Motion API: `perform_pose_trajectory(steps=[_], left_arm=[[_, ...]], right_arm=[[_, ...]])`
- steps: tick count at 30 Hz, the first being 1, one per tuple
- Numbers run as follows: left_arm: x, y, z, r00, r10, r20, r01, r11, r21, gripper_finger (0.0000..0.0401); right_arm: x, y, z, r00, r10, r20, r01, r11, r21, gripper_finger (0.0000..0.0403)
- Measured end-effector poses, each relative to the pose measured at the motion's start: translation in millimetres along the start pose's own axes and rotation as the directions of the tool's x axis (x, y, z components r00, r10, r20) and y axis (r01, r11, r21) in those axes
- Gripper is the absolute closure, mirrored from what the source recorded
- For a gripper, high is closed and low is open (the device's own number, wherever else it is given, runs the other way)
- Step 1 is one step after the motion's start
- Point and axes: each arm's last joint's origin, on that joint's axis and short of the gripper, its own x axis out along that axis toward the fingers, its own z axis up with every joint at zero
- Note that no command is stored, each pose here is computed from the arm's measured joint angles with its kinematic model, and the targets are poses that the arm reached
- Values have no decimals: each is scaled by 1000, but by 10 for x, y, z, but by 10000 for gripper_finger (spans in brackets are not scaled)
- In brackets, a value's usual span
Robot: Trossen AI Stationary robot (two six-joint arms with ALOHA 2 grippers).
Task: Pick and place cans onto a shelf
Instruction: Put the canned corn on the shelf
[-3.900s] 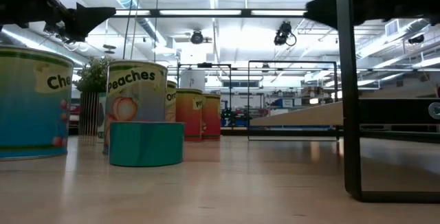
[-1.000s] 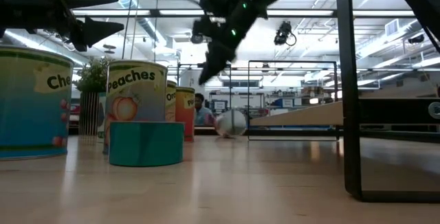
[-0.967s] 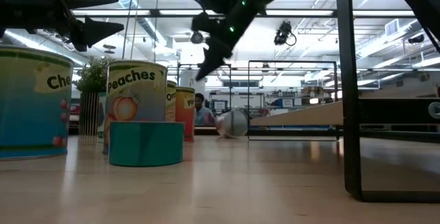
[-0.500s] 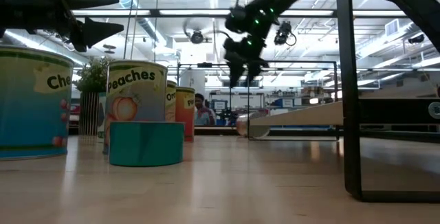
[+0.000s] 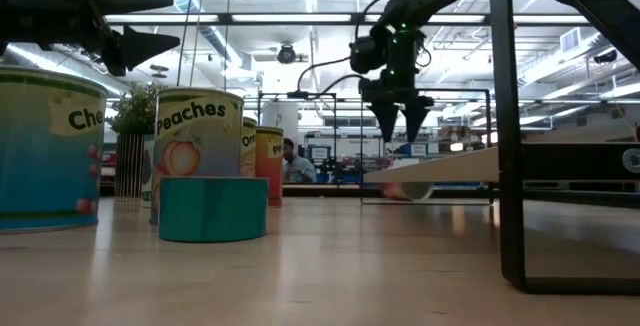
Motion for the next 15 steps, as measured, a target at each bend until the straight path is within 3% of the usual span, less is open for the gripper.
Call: perform_pose_trajectory(steps=[7, 15], left_arm=[[0, 1, -11, 1000, 1, -9, -1, 1000, 8, 8], [0, 2, -16, 1000, 1, -12, -1, 1000, 11, 8]], right_arm=[[177, -171, -87, 994, -72, -85, 77, 995, 57, 4], [29, -209, -90, 992, -36, -117, 40, 999, 37, 6]])
